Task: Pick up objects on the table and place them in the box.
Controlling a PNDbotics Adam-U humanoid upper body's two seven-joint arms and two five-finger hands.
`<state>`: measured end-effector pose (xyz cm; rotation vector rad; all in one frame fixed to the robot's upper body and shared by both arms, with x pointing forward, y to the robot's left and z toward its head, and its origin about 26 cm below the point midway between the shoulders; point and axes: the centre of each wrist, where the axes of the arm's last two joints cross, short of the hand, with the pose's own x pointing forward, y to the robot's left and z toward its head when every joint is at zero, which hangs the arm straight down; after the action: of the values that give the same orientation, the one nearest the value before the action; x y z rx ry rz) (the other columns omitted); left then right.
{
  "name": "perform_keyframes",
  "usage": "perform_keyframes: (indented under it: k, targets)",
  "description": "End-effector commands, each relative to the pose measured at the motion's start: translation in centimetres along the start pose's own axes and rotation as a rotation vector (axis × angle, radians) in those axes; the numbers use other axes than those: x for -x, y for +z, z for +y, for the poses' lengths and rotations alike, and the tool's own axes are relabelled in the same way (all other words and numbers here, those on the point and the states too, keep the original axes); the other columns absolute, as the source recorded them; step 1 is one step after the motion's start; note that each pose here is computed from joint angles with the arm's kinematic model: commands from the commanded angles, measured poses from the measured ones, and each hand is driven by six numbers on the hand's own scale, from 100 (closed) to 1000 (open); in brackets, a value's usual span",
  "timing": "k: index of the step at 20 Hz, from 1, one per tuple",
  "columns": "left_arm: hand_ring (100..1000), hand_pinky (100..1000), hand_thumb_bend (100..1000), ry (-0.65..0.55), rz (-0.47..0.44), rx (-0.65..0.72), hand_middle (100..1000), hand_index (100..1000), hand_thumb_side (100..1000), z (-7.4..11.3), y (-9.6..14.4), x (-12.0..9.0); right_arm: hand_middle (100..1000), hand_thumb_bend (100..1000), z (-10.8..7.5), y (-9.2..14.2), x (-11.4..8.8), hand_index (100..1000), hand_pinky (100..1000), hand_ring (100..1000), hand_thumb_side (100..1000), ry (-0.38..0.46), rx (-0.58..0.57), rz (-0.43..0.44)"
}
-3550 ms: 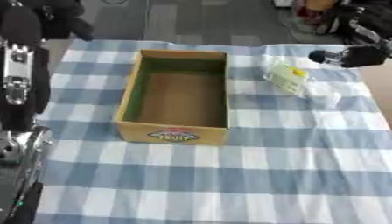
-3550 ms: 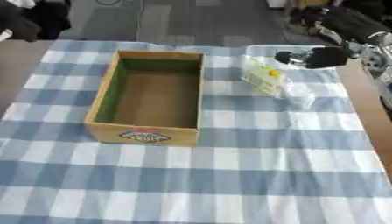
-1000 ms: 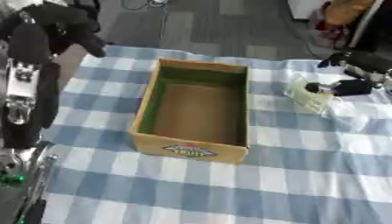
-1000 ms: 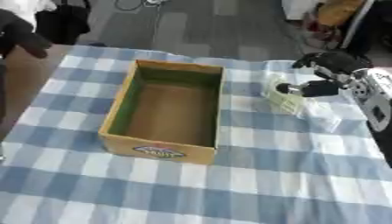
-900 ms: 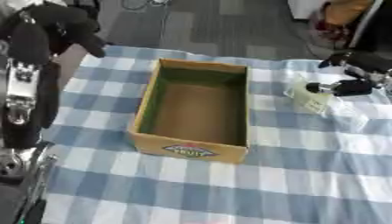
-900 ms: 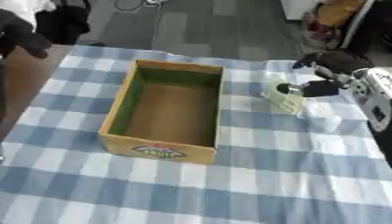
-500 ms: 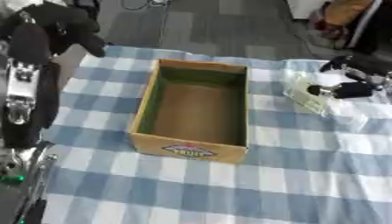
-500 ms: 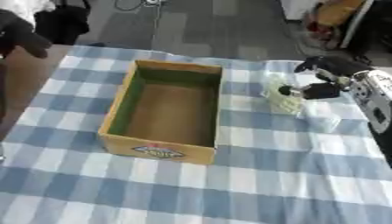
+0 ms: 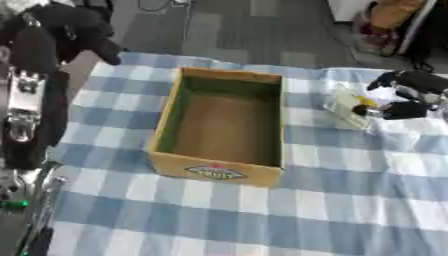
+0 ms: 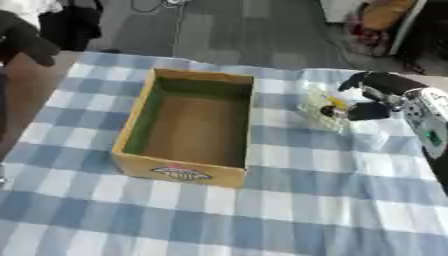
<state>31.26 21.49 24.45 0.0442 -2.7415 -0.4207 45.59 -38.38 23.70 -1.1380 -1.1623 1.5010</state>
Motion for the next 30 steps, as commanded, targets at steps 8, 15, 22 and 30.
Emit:
perform_keyframes:
  k: [8,15,22,30]
  targets:
    - [435,568,351,0.002,-0.037,0.005,571,714,849,0.1,-0.7,-0.6,833,658,-0.2,0.2,0.7,883,978,870,1000,0.017,-0.008,0.027]
    - [435,568,352,0.01,-0.047,0.002,572,713,848,-0.1,-1.0,-0.7,833,644,-0.2,0.2,1.0,882,977,870,1000,0.017,-0.016,0.04]
    - [435,569,352,0.016,-0.057,0.0,572,713,848,-0.2,-1.2,-0.7,844,622,0.1,0.4,1.5,874,979,878,1000,0.024,-0.022,0.07]
    - [434,569,351,0.022,-0.064,-0.002,571,713,847,-0.3,-1.4,-0.8,855,550,0.7,0.3,1.7,868,981,886,970,0.046,-0.033,0.106]
